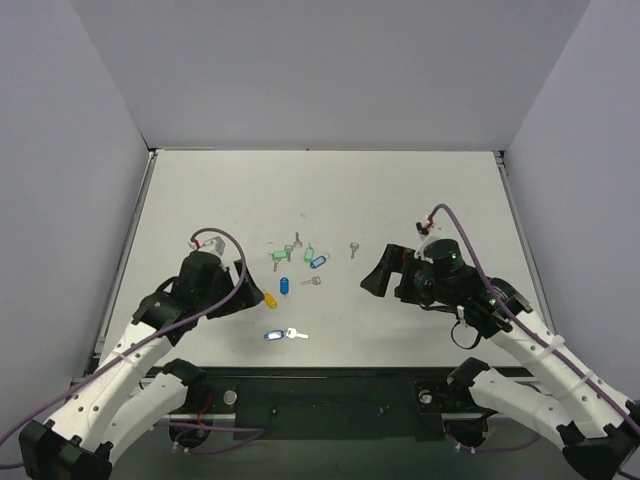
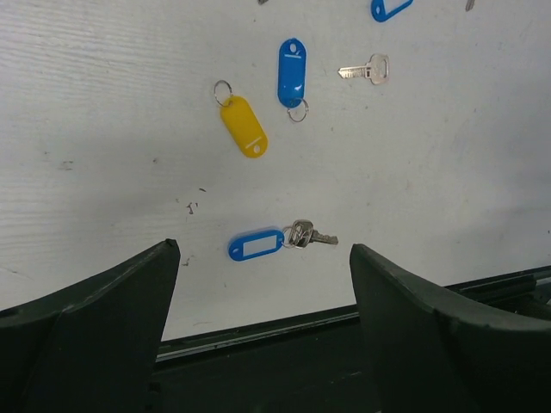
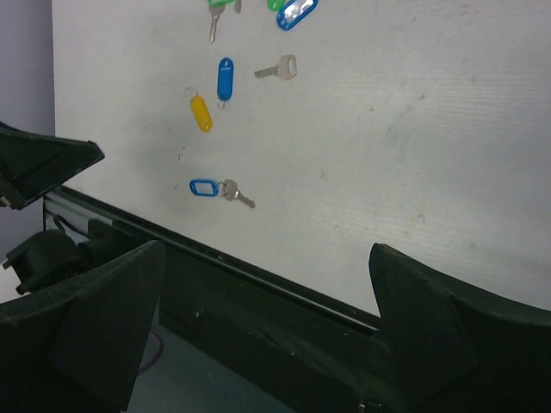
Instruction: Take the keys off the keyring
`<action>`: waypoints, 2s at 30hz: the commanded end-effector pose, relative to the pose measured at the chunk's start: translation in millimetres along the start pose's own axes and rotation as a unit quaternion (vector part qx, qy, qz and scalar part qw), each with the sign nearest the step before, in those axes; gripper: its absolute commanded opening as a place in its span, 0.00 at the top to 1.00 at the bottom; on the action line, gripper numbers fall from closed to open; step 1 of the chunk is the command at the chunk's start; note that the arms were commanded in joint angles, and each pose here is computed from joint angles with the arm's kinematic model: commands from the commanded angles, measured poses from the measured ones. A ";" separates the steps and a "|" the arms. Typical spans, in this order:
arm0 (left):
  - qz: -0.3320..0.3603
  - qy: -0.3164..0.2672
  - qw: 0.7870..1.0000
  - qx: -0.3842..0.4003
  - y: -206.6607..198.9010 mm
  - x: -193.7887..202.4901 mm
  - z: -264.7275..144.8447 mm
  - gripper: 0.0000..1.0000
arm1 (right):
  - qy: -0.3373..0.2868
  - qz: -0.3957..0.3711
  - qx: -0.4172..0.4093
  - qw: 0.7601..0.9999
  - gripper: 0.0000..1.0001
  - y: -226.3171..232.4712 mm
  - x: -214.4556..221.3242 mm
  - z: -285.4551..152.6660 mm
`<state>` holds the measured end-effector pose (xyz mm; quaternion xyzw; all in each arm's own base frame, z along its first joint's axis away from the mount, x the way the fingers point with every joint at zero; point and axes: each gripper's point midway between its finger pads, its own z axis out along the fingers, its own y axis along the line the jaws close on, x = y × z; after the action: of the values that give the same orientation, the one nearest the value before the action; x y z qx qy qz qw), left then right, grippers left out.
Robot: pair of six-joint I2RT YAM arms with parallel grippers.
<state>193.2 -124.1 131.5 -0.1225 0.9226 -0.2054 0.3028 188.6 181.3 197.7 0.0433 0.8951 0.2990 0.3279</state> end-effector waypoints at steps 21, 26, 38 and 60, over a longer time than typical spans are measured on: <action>0.069 0.032 0.992 0.097 -28.7 43.7 77.3 0.14 | 0.088 0.015 -0.112 0.990 0.00 61.8 94.1 62.1; 0.067 0.065 0.990 0.107 -24.3 63.9 88.0 0.15 | 0.090 0.011 -0.107 0.990 0.00 57.1 97.9 61.4; 0.046 0.134 0.985 0.103 -13.7 108.5 79.3 0.18 | 0.085 0.004 -0.105 0.991 0.00 49.4 99.2 55.6; -0.031 0.145 0.982 0.117 -9.4 131.1 60.2 0.27 | 0.036 0.192 -0.219 0.956 0.05 81.0 124.5 108.4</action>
<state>133.9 -197.9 33.7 -0.0750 0.9208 -0.3361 0.1829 132.3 308.0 73.5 0.0922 0.8517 0.4706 0.2111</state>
